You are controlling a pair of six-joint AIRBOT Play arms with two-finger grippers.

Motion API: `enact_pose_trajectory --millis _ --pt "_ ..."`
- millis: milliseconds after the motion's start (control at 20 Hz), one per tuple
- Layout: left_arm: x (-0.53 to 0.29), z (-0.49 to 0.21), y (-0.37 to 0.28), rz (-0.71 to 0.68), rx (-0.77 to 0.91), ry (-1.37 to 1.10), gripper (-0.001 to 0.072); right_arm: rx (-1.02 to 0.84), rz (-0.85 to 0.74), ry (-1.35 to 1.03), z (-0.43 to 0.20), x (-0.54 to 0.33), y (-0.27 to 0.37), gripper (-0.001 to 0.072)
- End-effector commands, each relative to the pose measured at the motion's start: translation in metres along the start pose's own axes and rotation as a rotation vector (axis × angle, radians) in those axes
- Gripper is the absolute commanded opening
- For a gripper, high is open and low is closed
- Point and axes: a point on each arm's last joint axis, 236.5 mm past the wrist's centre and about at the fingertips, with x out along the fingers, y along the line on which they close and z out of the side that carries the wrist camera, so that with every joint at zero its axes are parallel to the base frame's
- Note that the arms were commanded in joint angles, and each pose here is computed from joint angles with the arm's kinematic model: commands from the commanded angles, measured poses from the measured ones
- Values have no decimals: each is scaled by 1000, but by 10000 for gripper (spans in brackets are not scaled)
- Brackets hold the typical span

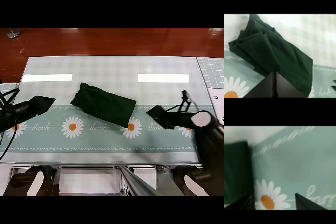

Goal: Fold the shirts.

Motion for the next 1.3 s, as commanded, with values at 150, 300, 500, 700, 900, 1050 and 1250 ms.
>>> enact_pose_trajectory --millis 150,300,500,700,900,1050,1250 --pt "0 0 0 0 3 1 26 -83 85 234 -53 68 43 623" --pt "0 -6 -4 -15 -12 24 26 -92 76 263 -45 87 52 623" --pt "0 -7 -4 -16 -9 31 26 -126 78 319 -42 104 61 622" --pt "0 -7 -4 -16 -9 28 26 -261 153 370 -33 105 100 19" --pt "0 -7 -4 -16 -9 30 26 -494 219 272 25 56 186 19" --pt "0 -9 -8 -32 -20 39 26 -671 208 129 75 -21 253 19" --pt "0 -12 -9 -37 -22 49 26 -730 77 -116 146 -119 270 19"
